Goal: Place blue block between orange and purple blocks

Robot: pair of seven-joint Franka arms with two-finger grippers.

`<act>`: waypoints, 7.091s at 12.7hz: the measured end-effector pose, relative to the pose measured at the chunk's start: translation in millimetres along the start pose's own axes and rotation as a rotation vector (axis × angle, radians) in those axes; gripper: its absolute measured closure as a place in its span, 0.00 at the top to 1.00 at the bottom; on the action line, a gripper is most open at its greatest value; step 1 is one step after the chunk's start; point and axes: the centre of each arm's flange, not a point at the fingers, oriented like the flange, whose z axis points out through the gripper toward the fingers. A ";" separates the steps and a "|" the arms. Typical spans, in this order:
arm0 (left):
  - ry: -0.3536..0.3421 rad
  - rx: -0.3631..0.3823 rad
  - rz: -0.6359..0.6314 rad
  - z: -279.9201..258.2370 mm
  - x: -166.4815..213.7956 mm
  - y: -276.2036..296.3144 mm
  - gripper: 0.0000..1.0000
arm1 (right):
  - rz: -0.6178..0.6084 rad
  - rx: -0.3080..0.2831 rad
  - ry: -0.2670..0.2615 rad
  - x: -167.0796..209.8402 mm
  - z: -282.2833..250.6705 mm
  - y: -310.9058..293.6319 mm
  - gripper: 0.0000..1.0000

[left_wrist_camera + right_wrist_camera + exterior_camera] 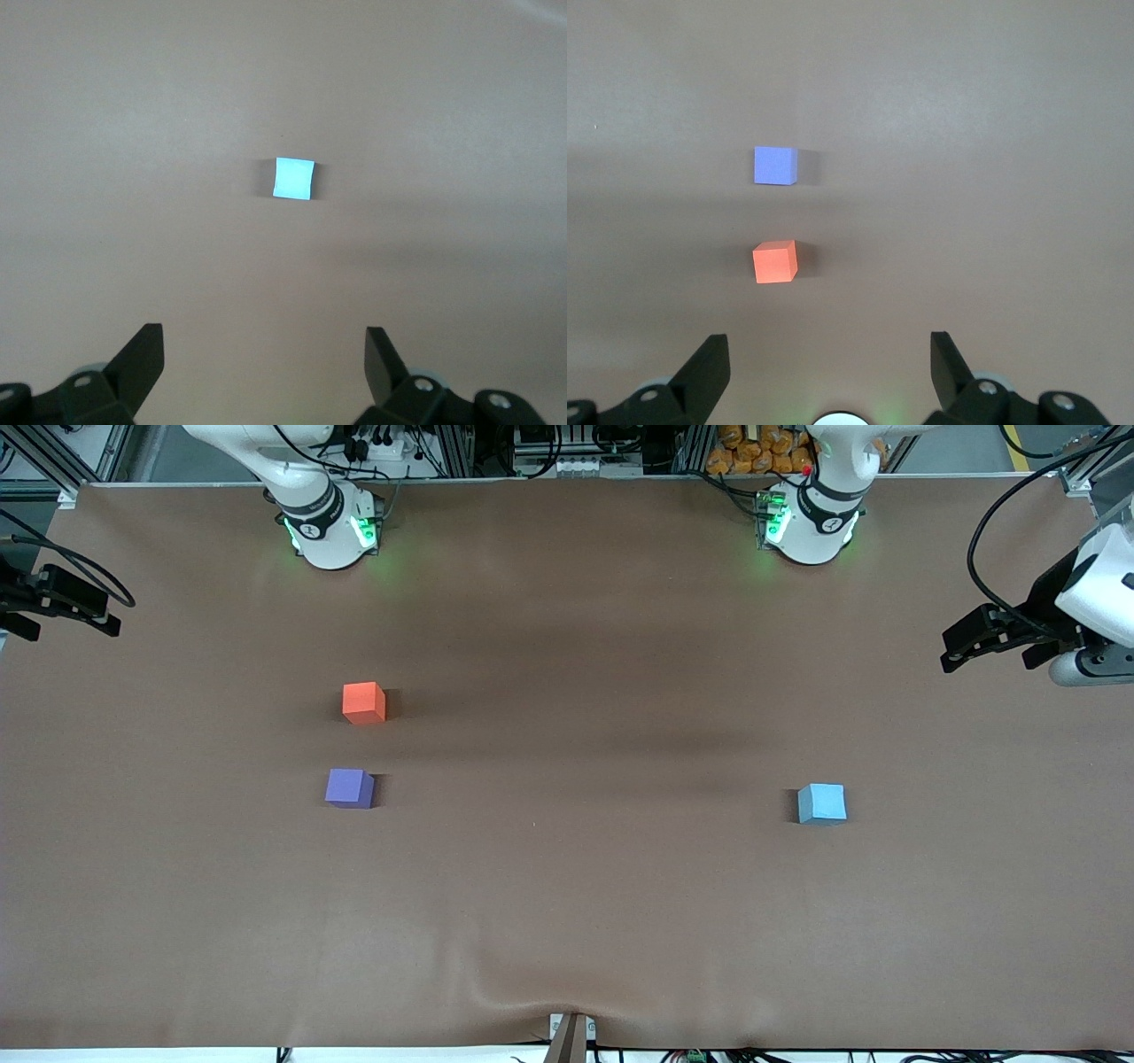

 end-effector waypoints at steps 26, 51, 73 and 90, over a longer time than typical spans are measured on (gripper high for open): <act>0.038 -0.044 0.025 235.1 49.2 17.3 1.00 | -0.001 0.000 0.000 -0.2 -0.3 -0.2 1.00; 0.063 -0.146 0.310 384.3 47.0 191.6 0.54 | -0.057 -0.004 0.004 1.3 -1.7 -29.4 1.00; 0.067 -0.012 0.111 145.6 42.0 284.6 1.00 | 0.073 0.060 -0.129 69.5 296.9 -361.2 1.00; -0.035 0.020 -0.123 3.6 4.9 8.2 1.00 | 0.218 -0.129 0.068 41.0 434.9 -466.8 1.00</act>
